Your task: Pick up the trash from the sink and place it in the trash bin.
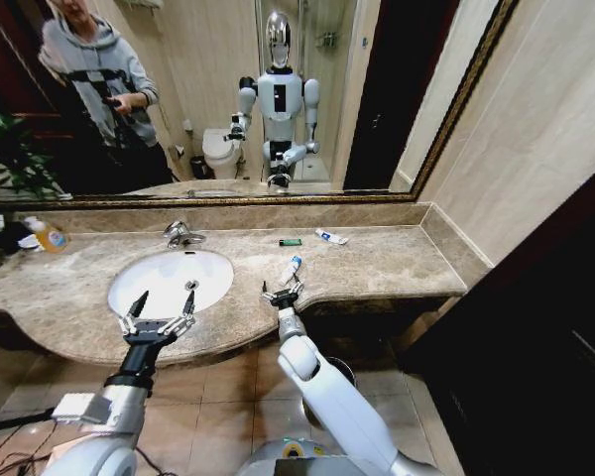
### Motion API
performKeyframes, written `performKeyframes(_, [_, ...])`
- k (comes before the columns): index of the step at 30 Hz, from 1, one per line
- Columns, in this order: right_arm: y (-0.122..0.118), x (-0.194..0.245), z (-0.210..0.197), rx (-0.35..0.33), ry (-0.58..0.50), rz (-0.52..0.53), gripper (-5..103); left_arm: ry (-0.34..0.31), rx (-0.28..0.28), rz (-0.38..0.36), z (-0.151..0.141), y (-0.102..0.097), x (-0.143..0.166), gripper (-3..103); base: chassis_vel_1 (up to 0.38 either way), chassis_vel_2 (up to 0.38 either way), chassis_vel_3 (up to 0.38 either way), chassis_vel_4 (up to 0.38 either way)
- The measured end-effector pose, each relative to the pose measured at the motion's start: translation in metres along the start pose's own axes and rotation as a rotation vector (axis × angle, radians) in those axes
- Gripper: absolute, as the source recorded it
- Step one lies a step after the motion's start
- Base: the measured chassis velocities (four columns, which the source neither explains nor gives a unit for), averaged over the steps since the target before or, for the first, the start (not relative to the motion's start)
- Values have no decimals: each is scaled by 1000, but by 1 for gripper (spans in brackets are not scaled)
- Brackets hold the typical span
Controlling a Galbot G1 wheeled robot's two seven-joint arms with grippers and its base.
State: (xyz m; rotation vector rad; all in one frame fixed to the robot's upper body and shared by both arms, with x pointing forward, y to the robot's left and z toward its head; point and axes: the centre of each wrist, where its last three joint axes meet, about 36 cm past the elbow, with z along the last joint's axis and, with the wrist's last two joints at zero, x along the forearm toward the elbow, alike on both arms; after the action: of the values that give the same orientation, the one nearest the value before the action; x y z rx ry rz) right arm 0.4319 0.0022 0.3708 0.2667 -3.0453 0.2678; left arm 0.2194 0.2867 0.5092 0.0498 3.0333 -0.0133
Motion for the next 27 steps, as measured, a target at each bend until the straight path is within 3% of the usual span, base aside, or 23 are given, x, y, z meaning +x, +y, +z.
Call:
performKeyframes(10, [-6, -23, -2, -13, 13, 33, 103, 0, 0, 0, 0, 0, 0, 100, 0, 0, 0, 0])
performKeyframes(13, [-13, -29, -4, -15, 12, 40, 95, 0, 0, 0, 0, 0, 0, 100, 0, 0, 0, 0])
performKeyframes(14, [-15, -31, -4, -13, 13, 43, 84, 0, 0, 0, 0, 0, 0, 100, 0, 0, 0, 0])
performKeyframes(16, [-17, -32, -3, -11, 15, 46, 84, 0, 0, 0, 0, 0, 0, 100, 0, 0, 0, 0])
performKeyframes(17, [-18, -33, -1, -9, 19, 49, 73, 0, 0, 0, 0, 0, 0, 100, 0, 0, 0, 0])
performKeyframes(19, [-19, -33, 0, -8, 21, 51, 73, 0, 0, 0, 0, 0, 0, 100, 0, 0, 0, 0])
performKeyframes(22, [-23, -36, 5, 0, 31, 58, 59, 0, 0, 0, 0, 0, 0, 100, 0, 0, 0, 0])
performKeyframes(26, [-29, -37, 10, 24, 28, 62, 57, 0, 0, 0, 0, 0, 0, 100, 0, 0, 0, 0])
performKeyframes(27, [-31, -36, 11, 29, 29, 62, 63, 0, 0, 0, 0, 0, 0, 100, 0, 0, 0, 0])
